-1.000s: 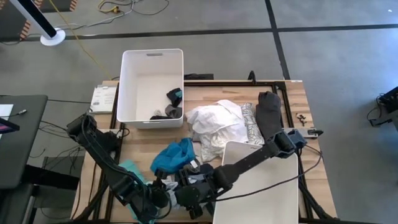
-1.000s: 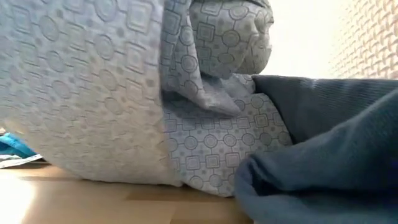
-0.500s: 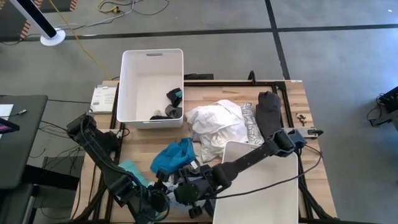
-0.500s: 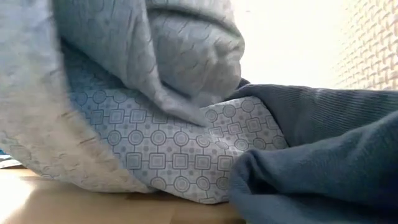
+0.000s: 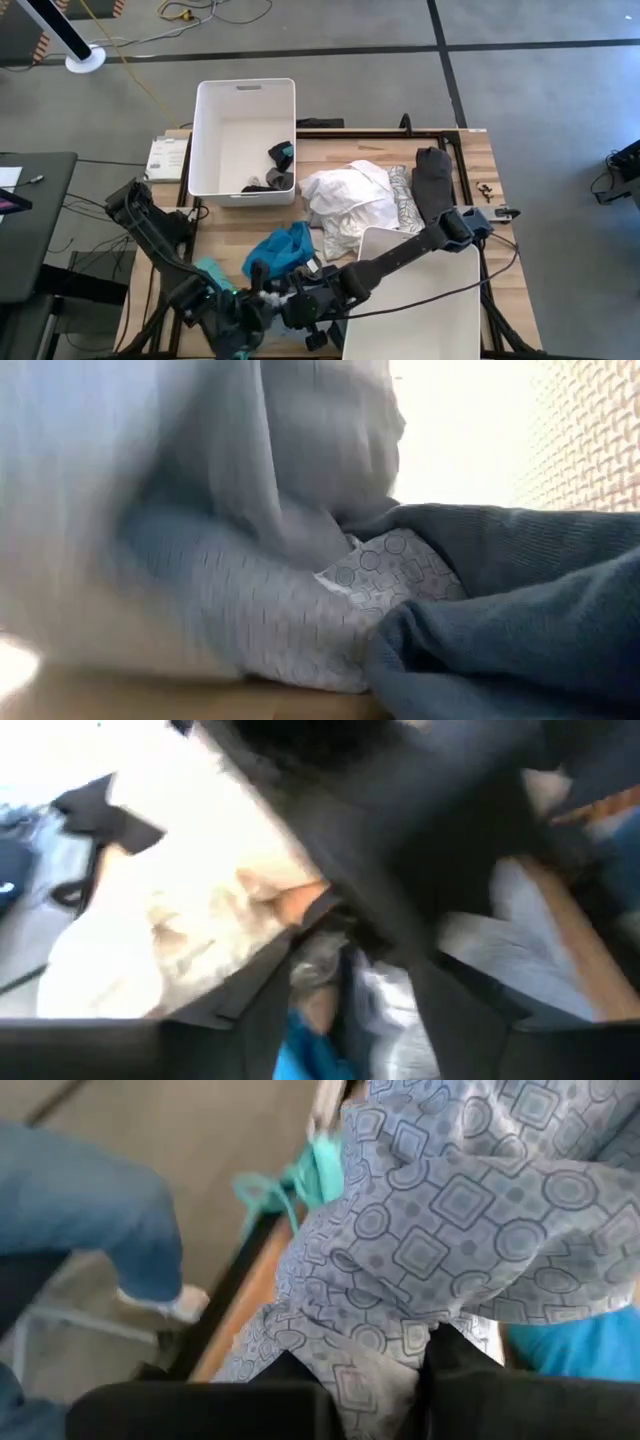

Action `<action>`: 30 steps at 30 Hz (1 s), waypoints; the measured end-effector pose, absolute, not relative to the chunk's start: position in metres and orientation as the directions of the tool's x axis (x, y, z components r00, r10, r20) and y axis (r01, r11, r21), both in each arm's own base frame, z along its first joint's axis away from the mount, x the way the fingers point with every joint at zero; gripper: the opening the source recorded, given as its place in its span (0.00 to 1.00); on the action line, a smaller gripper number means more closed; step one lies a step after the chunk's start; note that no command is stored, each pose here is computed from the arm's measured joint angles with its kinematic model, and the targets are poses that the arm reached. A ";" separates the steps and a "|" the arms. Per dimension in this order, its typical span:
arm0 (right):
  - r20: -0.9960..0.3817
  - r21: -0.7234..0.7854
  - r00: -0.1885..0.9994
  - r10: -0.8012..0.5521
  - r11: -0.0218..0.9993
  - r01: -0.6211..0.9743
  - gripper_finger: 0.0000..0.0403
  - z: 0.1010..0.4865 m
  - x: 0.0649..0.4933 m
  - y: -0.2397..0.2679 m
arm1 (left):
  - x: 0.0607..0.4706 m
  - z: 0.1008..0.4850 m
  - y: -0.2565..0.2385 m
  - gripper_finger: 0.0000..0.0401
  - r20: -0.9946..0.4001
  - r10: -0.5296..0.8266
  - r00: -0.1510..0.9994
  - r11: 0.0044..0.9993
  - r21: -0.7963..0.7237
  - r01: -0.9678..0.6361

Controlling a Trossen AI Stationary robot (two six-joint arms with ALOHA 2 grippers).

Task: Sort clothes
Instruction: Put the patterned white shirt into the top white laundry bin

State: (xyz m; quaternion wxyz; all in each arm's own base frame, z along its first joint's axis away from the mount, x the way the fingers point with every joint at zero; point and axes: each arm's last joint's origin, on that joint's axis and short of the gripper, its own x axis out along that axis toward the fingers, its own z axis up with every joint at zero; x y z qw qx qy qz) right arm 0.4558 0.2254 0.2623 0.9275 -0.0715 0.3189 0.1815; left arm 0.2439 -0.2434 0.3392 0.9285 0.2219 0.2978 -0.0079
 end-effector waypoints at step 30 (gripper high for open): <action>-0.115 -0.239 0.982 0.149 0.956 -0.173 0.05 0.467 0.375 0.124 | 0.148 0.393 -0.240 0.59 -0.464 0.171 0.869 0.939 0.345 -0.001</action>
